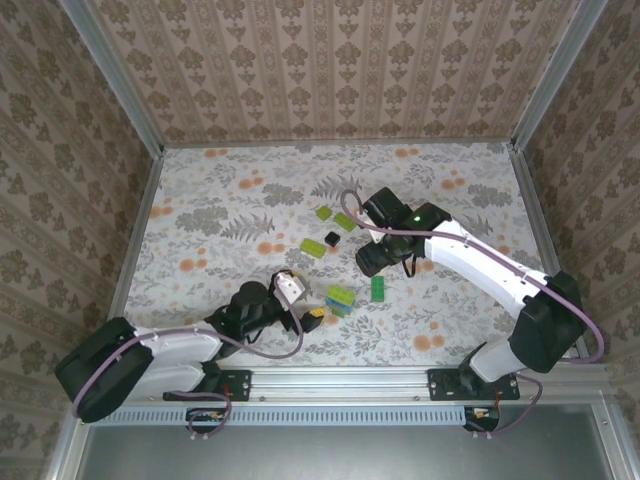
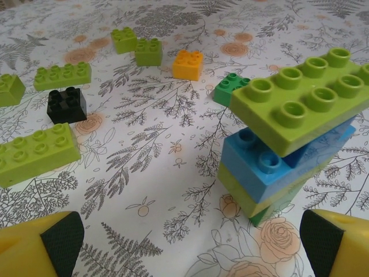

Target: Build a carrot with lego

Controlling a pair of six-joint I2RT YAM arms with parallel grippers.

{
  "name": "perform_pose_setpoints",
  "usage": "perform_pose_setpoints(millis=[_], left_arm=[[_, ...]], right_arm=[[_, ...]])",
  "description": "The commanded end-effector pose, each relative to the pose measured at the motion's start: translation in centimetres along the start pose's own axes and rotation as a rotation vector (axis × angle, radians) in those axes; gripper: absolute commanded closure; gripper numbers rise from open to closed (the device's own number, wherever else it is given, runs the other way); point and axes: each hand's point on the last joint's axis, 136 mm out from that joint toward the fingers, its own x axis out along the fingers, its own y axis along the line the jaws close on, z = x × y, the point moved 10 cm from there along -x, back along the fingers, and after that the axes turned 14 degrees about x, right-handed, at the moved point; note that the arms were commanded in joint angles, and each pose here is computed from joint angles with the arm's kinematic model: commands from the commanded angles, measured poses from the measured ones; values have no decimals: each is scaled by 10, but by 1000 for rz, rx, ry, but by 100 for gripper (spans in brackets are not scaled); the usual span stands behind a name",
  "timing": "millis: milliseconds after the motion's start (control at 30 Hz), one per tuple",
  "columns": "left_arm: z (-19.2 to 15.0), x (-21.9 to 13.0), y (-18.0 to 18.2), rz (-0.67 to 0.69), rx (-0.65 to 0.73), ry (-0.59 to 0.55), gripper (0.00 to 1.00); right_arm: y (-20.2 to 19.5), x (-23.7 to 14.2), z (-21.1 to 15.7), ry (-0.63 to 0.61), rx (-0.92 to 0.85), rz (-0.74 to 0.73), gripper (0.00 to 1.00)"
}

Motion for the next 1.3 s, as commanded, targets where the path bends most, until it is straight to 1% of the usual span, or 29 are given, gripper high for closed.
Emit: perform_pose_setpoints(millis=[0,100,267,567,1033,1267], left_arm=[[19,8,6,-125,28,-129,0],[17,16,8,-192,20,-140,0],[10,22,13,-255,-5,-184,0],[21,27,13,-390,11,-270,0],[24,49,16,-493,21,-297,0],[25,50,14,-521,28,-319,0]], right_arm=[[-2,9,3,29,28,-4,22],[-3,12,7,42,36,-11,22],[-8,18,13,64,49,-25,22],[-14,31,17,103,66,-37,22],[-23,37,14,121,95,-32,22],[-25,42,14,133,102,-32,23]])
